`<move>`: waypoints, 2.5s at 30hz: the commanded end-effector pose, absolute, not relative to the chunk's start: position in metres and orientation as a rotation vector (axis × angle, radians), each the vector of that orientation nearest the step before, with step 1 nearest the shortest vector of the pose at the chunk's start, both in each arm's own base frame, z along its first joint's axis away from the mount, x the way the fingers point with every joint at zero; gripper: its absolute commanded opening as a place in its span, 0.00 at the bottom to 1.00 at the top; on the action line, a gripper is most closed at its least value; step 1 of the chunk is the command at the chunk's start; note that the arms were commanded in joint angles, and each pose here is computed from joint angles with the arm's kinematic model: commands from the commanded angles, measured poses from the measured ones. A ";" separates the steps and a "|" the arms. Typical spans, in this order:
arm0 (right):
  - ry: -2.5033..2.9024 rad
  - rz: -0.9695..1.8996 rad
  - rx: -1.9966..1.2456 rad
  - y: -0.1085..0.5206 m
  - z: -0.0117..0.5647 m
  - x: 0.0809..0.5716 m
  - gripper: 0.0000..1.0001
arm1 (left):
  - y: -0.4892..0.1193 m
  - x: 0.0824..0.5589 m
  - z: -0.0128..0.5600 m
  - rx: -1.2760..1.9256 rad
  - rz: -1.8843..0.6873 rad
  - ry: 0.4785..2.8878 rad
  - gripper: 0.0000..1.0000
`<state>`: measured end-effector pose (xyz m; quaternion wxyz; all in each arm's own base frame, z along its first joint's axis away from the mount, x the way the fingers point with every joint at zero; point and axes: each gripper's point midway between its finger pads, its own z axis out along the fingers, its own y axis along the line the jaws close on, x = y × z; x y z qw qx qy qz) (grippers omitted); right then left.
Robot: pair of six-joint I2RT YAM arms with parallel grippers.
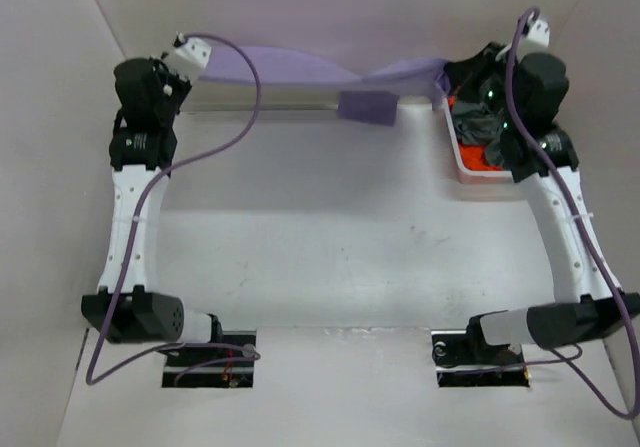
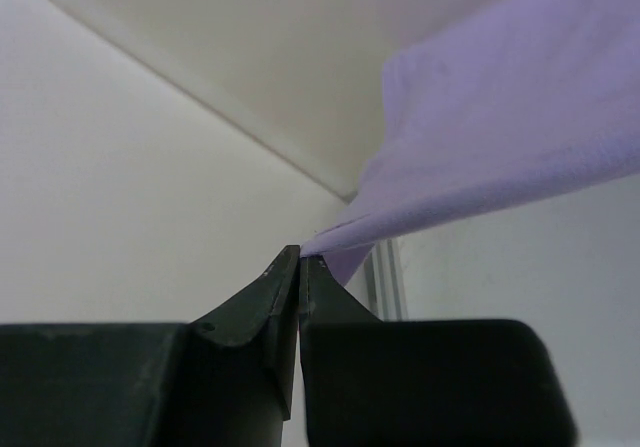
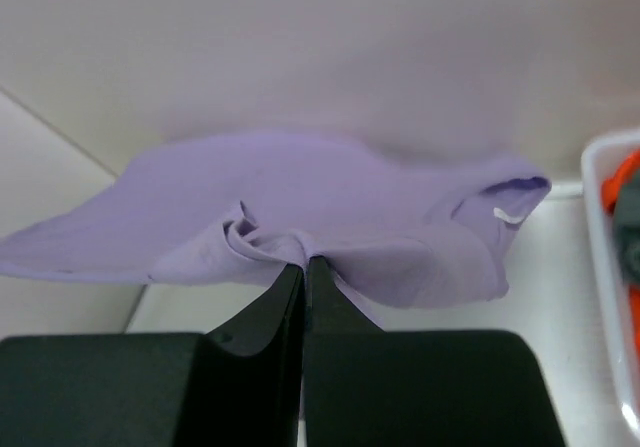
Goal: Fold and stack the t-shirts
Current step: Flatten out the tshirt, then fold the flattened tshirt in 1/3 of the way
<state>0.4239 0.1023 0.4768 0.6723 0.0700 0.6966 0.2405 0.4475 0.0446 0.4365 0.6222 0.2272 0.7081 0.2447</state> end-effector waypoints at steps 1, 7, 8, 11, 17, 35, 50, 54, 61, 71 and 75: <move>1.668 0.569 0.181 0.115 0.402 0.416 0.00 | 0.050 0.430 0.355 0.611 0.566 1.763 0.01; 1.954 0.575 0.281 0.131 0.246 0.333 0.00 | 0.058 0.350 0.221 0.763 0.516 2.061 0.02; 1.983 0.575 0.297 0.132 0.230 0.323 0.00 | 0.059 0.340 0.205 0.788 0.510 2.096 0.02; 2.094 0.591 0.357 0.138 0.175 0.288 0.00 | 0.063 0.302 0.151 0.868 0.499 2.212 0.02; 2.260 0.596 0.400 0.148 0.114 0.240 0.00 | 0.074 0.246 0.094 0.991 0.522 2.347 0.02; 2.287 0.536 0.034 0.175 0.124 0.301 0.00 | 0.103 0.232 0.089 0.754 0.557 2.451 0.04; 2.383 0.424 -0.005 0.174 0.093 0.355 0.13 | 0.125 0.265 0.077 0.684 0.654 2.505 0.14; 2.383 0.390 -0.002 0.170 0.093 0.373 0.29 | 0.136 0.278 0.083 0.654 0.705 2.497 0.31; 2.297 0.355 0.163 0.134 0.135 0.366 0.62 | 0.161 0.281 0.135 0.669 0.837 2.406 0.55; 2.406 0.463 0.434 0.128 0.092 0.272 0.68 | 0.124 0.220 0.082 1.116 0.633 2.501 0.65; 2.410 0.526 0.529 0.134 0.071 0.264 0.63 | 0.127 0.225 0.081 1.122 0.619 2.525 0.65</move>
